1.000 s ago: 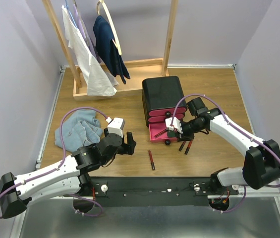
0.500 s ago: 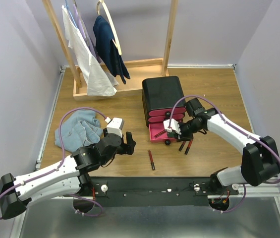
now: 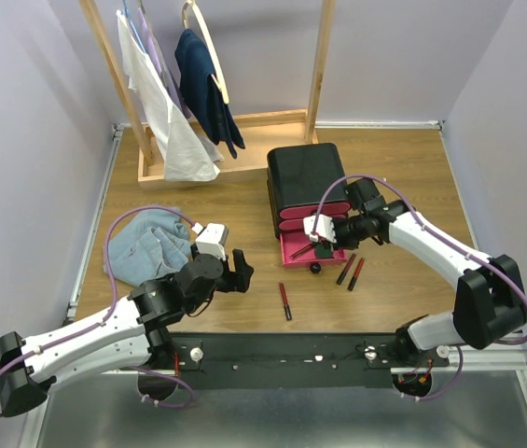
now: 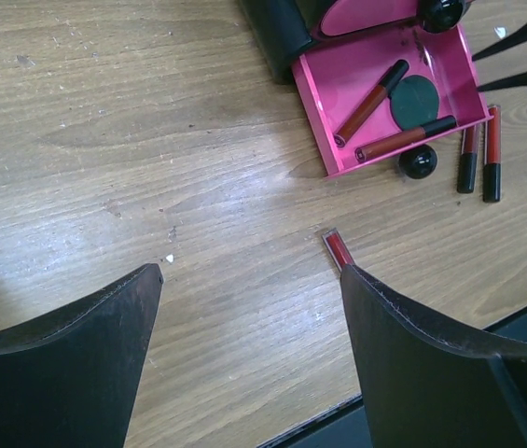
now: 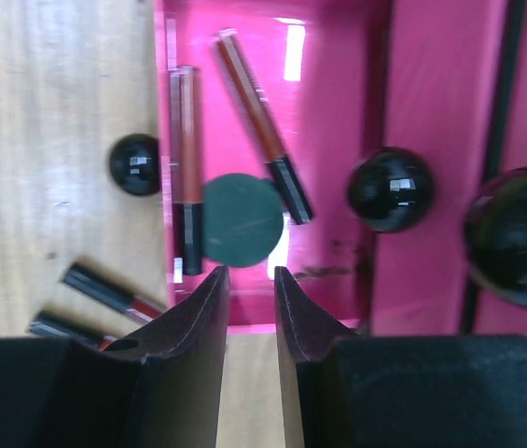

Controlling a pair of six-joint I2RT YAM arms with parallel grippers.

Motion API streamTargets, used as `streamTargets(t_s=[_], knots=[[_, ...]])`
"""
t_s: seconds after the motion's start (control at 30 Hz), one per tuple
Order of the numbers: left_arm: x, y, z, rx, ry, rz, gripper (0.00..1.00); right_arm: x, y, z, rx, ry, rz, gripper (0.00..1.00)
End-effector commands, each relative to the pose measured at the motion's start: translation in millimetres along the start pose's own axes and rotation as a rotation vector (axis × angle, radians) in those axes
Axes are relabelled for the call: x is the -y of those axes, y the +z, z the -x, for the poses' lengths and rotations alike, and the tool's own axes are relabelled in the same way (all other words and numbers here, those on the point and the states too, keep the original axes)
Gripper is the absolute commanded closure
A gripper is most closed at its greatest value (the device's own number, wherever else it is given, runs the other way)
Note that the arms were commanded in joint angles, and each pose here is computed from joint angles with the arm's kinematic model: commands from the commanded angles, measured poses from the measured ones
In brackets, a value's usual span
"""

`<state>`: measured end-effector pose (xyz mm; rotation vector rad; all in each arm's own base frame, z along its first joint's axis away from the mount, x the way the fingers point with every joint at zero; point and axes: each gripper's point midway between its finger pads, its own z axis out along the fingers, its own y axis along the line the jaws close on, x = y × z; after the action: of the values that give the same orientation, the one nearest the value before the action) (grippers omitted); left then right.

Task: Organize the makeup
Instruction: Pick up the makeup tool from the drawer.

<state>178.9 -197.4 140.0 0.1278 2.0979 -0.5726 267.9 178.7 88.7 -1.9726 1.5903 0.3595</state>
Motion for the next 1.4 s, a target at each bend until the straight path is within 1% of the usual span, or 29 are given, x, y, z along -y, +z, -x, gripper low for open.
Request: streamTargets(t_s=[0.0, 0.17, 0.37, 0.53, 0.6, 0.73, 0.97, 1.07, 1.17, 1.2, 1.27, 1.3, 1.37], knots=[[-8.5, 0.8, -0.3, 0.016, -0.013, 0.033, 0.13, 29.6, 2.5, -0.3, -0.045, -0.076, -0.097, 0.67], [-10.0, 0.1, -0.4, 0.019, -0.018, 0.036, 0.13, 23.6, 14.3, -7.5, -0.067, -0.091, -0.073, 0.66], [-13.4, -1.5, -1.6, 0.021, -0.024, 0.044, 0.13, 11.0, 30.2, -15.7, -0.082, -0.078, -0.032, 0.62], [-15.2, -2.9, -1.6, 0.022, -0.030, 0.049, 0.13, 0.0, 39.2, -25.1, -0.099, -0.058, 0.000, 0.53], [-16.1, -3.1, -1.9, 0.024, -0.033, 0.052, 0.13, -3.2, 41.4, -27.0, -0.101, -0.055, 0.009, 0.47], [-17.5, -3.5, -2.7, 0.025, -0.037, 0.055, 0.13, -9.0, 46.3, -31.4, -0.110, -0.044, 0.028, 0.46], [-17.5, -2.7, -2.5, 0.023, -0.034, 0.058, 0.13, -17.9, 57.7, -39.8, -0.128, -0.006, 0.081, 0.46], [-18.3, -3.1, -2.1, 0.023, -0.034, 0.061, 0.13, -20.0, 61.9, -43.2, -0.136, 0.007, 0.097, 0.49], [-18.5, -4.0, -1.3, 0.025, -0.032, 0.062, 0.13, -23.1, 65.2, -47.1, -0.149, 0.024, 0.116, 0.58], [-18.6, -4.2, -0.9, 0.027, -0.033, 0.063, 0.13, -24.5, 65.7, -47.9, -0.151, 0.029, 0.123, 0.66], [-19.6, -4.2, -1.1, 0.026, -0.032, 0.067, 0.13, -24.6, 65.9, -47.5, -0.152, 0.032, 0.126, 0.74], [-19.1, -4.5, -0.2, 0.028, -0.035, 0.065, 0.13, -23.8, 65.1, -46.6, -0.149, 0.034, 0.123, 0.81], [-19.2, -4.7, -0.2, 0.028, -0.035, 0.065, 0.13, -20.8, 61.3, -43.0, -0.142, 0.027, 0.110, 0.87]])
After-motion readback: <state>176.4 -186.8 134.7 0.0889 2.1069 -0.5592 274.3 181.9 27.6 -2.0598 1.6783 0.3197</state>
